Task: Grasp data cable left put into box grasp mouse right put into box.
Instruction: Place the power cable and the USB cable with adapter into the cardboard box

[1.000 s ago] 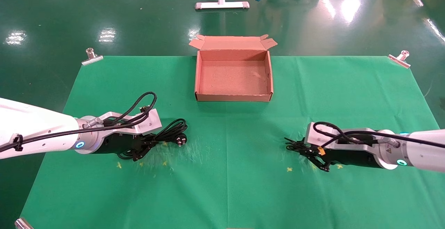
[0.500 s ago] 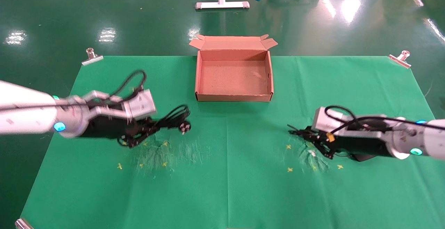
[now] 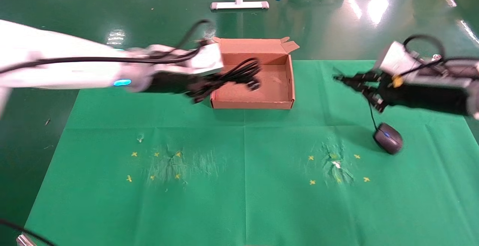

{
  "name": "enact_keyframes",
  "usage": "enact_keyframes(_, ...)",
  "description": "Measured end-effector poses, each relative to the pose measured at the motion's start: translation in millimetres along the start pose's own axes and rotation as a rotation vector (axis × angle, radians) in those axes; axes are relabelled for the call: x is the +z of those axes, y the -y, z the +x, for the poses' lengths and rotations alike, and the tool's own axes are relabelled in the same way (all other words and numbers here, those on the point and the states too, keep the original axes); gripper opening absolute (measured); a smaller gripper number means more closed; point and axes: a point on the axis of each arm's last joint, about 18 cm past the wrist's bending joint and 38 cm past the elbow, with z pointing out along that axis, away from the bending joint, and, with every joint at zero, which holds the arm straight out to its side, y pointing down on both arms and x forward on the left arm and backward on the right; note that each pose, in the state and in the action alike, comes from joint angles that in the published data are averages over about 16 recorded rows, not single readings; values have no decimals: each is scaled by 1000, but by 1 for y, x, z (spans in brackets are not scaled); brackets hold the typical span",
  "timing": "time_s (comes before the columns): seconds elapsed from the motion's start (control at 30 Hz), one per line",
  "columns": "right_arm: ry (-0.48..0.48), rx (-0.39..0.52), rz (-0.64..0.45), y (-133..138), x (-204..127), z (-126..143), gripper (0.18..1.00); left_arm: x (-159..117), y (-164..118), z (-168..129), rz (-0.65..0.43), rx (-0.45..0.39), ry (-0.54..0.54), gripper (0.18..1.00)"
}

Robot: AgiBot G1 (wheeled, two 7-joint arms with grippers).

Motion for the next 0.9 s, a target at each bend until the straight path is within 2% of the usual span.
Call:
enact_keyframes(0.17, -48, 2, 18, 3, -22, 16, 206, 44, 19, 1, 32, 77, 33, 265)
enact_keyframes(0.33, -72, 2, 23, 1, -38, 23, 206, 69, 27, 5, 39, 129, 52, 265)
enact_keyframes(0.6, -96, 14, 39, -1, -48, 30, 206, 82, 28, 10, 34, 162, 55, 266)
enact_keyframes(0.9, -138, 38, 89, 8, -58, 38, 205, 81, 24, 2, 24, 133, 68, 297)
